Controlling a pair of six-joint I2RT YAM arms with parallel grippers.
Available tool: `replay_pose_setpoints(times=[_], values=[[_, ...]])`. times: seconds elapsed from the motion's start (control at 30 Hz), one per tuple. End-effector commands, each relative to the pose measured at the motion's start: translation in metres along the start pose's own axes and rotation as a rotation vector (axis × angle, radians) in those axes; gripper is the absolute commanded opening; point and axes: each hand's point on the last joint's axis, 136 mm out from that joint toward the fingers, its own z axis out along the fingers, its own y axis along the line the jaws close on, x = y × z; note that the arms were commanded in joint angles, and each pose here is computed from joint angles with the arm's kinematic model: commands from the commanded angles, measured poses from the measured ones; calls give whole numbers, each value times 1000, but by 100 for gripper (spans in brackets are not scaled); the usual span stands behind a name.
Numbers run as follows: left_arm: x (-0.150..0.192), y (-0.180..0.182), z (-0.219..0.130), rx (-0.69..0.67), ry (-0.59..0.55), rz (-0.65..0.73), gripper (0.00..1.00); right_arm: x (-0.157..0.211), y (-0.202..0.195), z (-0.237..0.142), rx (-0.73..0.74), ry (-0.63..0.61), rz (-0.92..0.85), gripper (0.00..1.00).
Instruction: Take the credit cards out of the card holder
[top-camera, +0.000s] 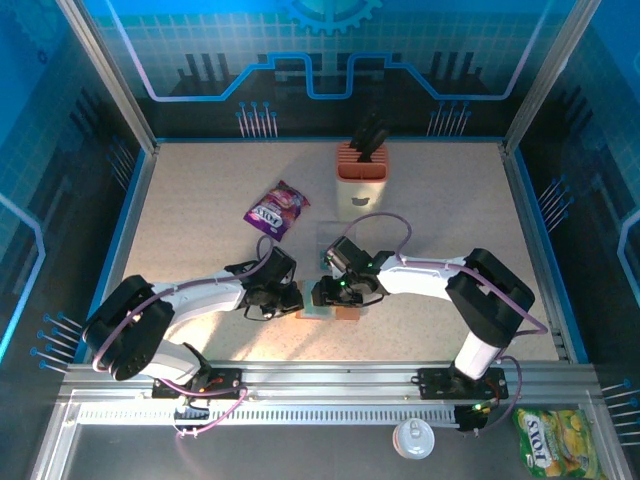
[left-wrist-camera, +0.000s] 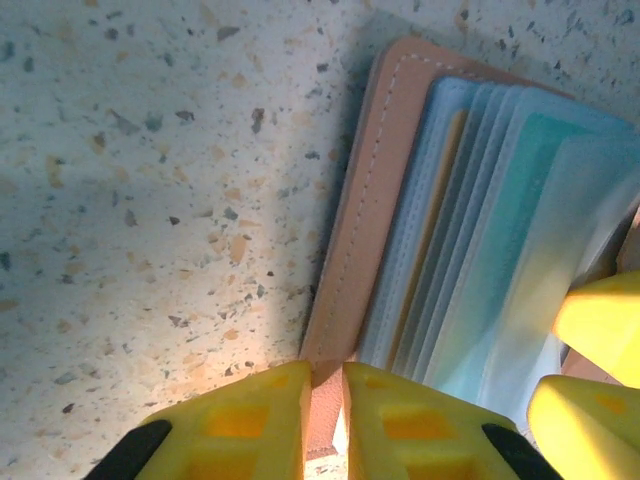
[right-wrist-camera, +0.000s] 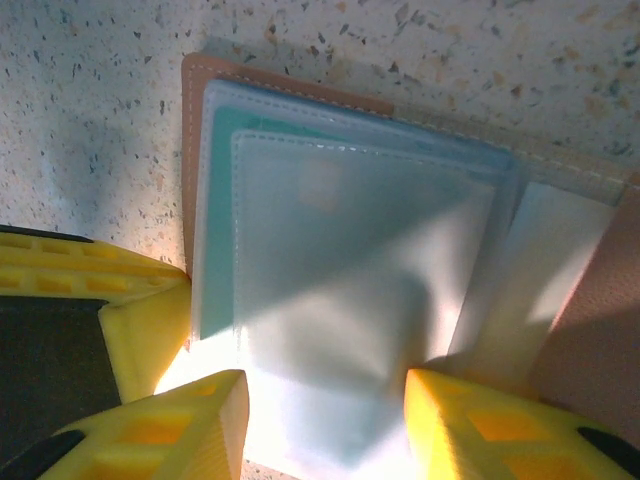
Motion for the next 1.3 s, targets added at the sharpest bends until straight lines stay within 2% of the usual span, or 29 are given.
replay_pose_setpoints(times=[0.0, 0.1, 0.27, 0.4, 0.57, 1.0, 1.27], values=[[-4, -2, -10, -6, -20, 15, 18, 1, -5, -4, 5, -2, 25, 46], [-6, -10, -18, 23, -36, 25, 14, -1, -4, -5, 2, -8, 24, 47], [-11, -26, -32, 93, -68, 22, 14, -2, -1, -5, -17, -12, 27, 46], [-11, -40, -35, 171, -73, 6, 20, 7, -10, -1, -8, 5, 41, 46], [-11, -58, -29, 266, -38, -34, 23, 9, -13, -2, -11, 0, 52, 46], [-13, -55, -7, 234, -1, -67, 23, 10, -22, -1, -56, -12, 98, 43], [-15, -61, -7, 278, -10, -82, 23, 12, -25, 2, -82, -10, 125, 41]])
